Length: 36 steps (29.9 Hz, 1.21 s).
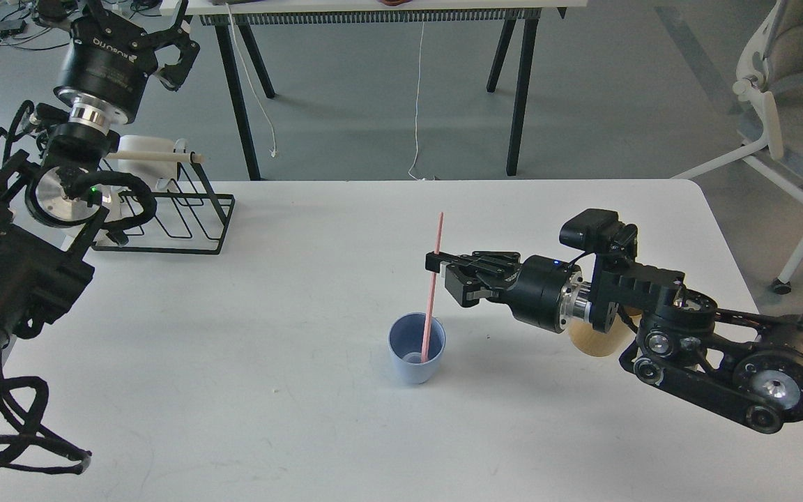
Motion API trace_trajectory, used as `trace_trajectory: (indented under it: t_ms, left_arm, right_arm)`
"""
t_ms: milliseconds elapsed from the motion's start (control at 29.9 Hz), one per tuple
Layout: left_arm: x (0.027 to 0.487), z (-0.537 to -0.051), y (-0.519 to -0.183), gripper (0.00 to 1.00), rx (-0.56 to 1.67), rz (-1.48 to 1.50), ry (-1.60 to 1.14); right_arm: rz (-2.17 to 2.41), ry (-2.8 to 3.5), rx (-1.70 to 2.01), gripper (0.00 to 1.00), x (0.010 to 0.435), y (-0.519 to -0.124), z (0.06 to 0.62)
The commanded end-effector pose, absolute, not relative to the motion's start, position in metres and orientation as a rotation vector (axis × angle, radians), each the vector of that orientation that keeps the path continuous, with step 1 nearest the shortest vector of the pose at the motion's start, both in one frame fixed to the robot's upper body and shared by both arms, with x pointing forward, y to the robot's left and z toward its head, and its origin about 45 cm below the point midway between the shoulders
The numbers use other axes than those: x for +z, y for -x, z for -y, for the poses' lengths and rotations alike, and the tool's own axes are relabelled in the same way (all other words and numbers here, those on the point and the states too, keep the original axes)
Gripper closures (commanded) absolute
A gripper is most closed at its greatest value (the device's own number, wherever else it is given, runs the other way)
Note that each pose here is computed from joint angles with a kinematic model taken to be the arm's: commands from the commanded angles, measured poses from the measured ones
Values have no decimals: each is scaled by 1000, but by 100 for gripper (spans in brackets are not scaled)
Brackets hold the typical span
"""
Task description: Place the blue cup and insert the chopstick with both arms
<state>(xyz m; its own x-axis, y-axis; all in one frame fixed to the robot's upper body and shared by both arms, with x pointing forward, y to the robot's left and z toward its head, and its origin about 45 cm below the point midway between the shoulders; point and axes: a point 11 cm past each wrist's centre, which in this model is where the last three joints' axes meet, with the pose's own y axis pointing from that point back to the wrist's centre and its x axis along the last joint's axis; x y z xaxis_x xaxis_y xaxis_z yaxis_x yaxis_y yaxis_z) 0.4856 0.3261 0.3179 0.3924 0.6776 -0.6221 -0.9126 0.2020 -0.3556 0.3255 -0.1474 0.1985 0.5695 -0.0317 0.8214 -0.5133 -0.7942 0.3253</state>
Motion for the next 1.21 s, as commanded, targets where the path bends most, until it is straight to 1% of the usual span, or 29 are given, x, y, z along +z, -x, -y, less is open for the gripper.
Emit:
trace_trajectory:
  t_ms: [0,33,100,134,201,234,368,402,435,502,536,569,737,904,1005,1172]
  left_arm:
    - [317,-326,-485,1,1145,-367,765]
    - [317,-326,-485,0,1146,-366,764]
    - [317,-326,-485,0,1146,-366,764]
    - [317,-326,-485,1,1146,-366,764]
    - [317,-326,-485,1,1146,-366,764]
    - [317,-326,-485,0,1146,-366,764]
    - [317,-326,-485,1,1146,-366,764]
    - [317,-326,-485,0,1146,-366,764]
    - [317,-326,-485,1,1146,-366,764]
    - [317,-327,-485,1,1147,-364,764]
    - [318,-328,-485,0,1148,-363,765]
    - [318,-329,-485,0,1150,-361,764]
    - [320,-335,-484,1,1159,-353,765]
    - [322,-335,-485,0,1157,-352,770]
    - [321,-333,-485,0,1154,-355,772]
    - [319,-330,-486,0,1153,-359,774]
  right_arm:
    - [430,-2261,1166,29,198,-325,147]
    - [426,-2258,1165,35,196,-324,148]
    - [421,-2254,1166,53,196,-324,149]
    - [418,-2253,1167,60,195,-324,149]
    - [416,-2249,1165,61,194,-323,150]
    - [417,-2249,1166,60,195,-324,150]
    - [422,-2251,1164,45,195,-324,150]
    - [425,-2253,1165,40,197,-324,150]
    - [432,-2255,1168,32,199,-325,150]
    - [458,-2258,1183,16,205,-329,149]
    - [483,-2262,1197,5,213,-332,149]
    - [511,-2260,1209,2,220,-337,151]
    - [626,-2242,1213,1,247,-355,169]
    - [915,-2345,1136,1,298,-383,182]
    - [1125,-2448,1023,0,331,-399,194]
    - [1419,-2586,795,0,371,-425,219]
